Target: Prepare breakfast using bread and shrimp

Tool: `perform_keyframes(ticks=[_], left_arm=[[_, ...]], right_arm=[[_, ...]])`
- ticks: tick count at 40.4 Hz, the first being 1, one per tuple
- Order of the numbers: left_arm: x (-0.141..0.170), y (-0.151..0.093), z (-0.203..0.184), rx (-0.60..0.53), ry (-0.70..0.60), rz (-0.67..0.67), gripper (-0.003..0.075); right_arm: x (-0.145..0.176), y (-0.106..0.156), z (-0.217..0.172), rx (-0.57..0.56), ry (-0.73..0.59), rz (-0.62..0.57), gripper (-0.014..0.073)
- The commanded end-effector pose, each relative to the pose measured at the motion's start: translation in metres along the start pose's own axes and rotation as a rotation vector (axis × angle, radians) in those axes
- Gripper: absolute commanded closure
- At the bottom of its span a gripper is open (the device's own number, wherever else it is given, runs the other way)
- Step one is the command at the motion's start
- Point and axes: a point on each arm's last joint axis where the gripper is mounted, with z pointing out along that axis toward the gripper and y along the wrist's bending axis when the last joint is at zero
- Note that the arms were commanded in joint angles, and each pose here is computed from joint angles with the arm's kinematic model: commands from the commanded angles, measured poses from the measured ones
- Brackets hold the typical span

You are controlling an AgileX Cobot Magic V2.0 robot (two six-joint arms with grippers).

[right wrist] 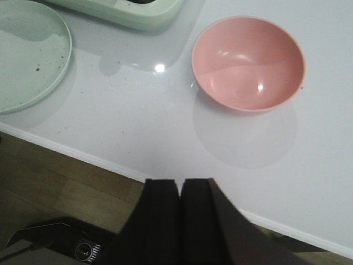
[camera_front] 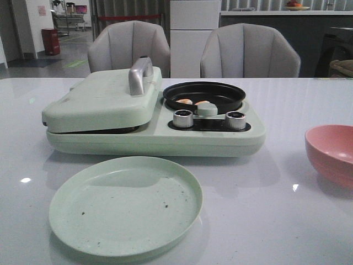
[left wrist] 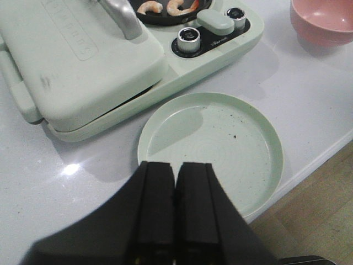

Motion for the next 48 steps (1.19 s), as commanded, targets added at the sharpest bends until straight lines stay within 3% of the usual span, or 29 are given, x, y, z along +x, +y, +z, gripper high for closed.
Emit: perform_keyframes(ticks=[1, 31, 40, 48], left_arm=[[-0.013, 0.001, -0.005, -0.014, -0.086, -0.017, 0.0619], [-0.013, 0.002, -0.015, -0.021, -0.123, -0.019, 0.0619], [-0.002, 0.015, -0.054, -0.162, -0.294, -0.072, 0.0619], [0.041, 0.024, -0.064, -0.382, -0.486, -0.052, 0.0619]], right_arm=[[-0.01, -0.001, -0.005, 0.01, -0.078, 0.001, 0.0559], [-0.006, 0.0, -0.005, 0.004, -0.027, 0.002, 0.0561], [-0.006, 0.0, -0.005, 0.004, -0.027, 0.002, 0.0561], [-0.006, 0.0, -0.005, 0.004, -0.027, 0.002, 0.0561]])
